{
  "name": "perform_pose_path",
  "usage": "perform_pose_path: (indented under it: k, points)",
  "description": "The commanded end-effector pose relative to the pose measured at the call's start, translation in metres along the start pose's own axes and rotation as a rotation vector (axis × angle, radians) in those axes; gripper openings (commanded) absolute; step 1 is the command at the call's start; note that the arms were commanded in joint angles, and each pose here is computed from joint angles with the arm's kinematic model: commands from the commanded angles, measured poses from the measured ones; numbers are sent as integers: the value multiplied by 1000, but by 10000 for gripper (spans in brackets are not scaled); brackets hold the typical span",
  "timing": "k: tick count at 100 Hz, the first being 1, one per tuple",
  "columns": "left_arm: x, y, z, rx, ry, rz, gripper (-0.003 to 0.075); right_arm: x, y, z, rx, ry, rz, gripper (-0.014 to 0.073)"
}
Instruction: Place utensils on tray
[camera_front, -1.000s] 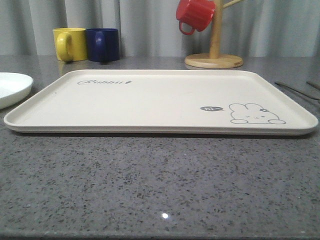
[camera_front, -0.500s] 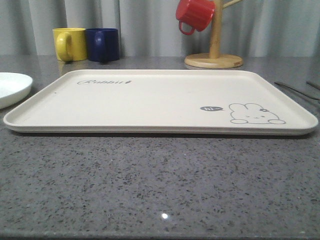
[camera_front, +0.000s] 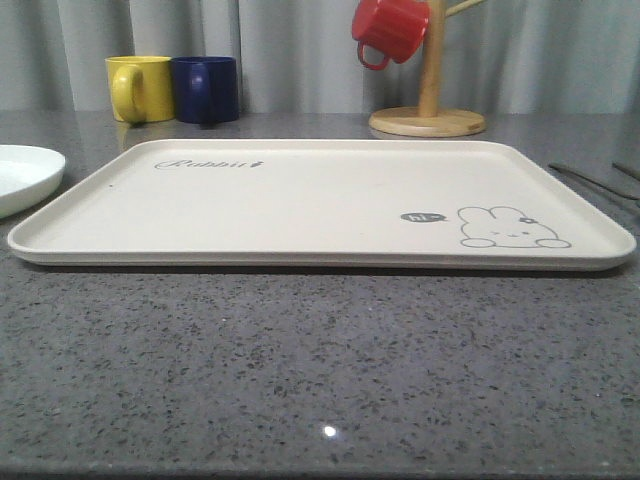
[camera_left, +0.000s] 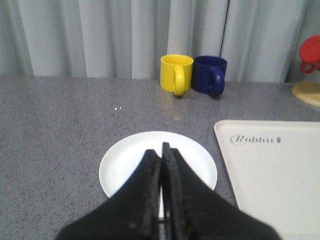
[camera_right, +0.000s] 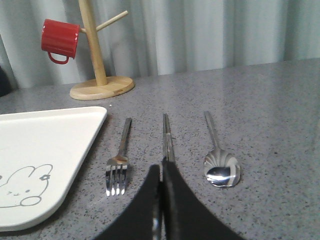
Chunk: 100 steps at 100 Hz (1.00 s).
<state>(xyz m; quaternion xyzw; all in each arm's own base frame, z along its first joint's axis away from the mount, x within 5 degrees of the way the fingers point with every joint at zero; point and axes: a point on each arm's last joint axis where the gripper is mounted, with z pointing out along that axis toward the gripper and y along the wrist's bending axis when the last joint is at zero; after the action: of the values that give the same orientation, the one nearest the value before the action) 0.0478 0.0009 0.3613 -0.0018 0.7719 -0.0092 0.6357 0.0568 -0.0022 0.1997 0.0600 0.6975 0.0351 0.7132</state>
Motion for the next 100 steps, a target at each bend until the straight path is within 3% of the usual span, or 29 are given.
perform_pose_path:
  k: [1,22,57,67,83,88,100]
  points:
    - [-34,0,8,-17,53,21,-18,-15,2,-3,-17,-123,-20,-69]
    - [-63,1,42,-43,215,56,-18,-15,2,-3,-17,-123,-20,-69]
    - [-50,1,97,-53,417,86,-6,-15,2,-3,-17,-123,-20,-69]
    - [-45,1,104,-47,476,118,108,-15,2,-3,-17,-123,-20,-69]
    - [-41,0,115,-45,507,119,434,-15,2,-3,-17,-123,-20,-69]
    - [-40,0,117,-43,513,118,475,-15,2,-3,-17,-123,-20,-69]
    - [-38,-2,128,-26,518,99,471,-15,2,-3,-17,-123,-20,-69]
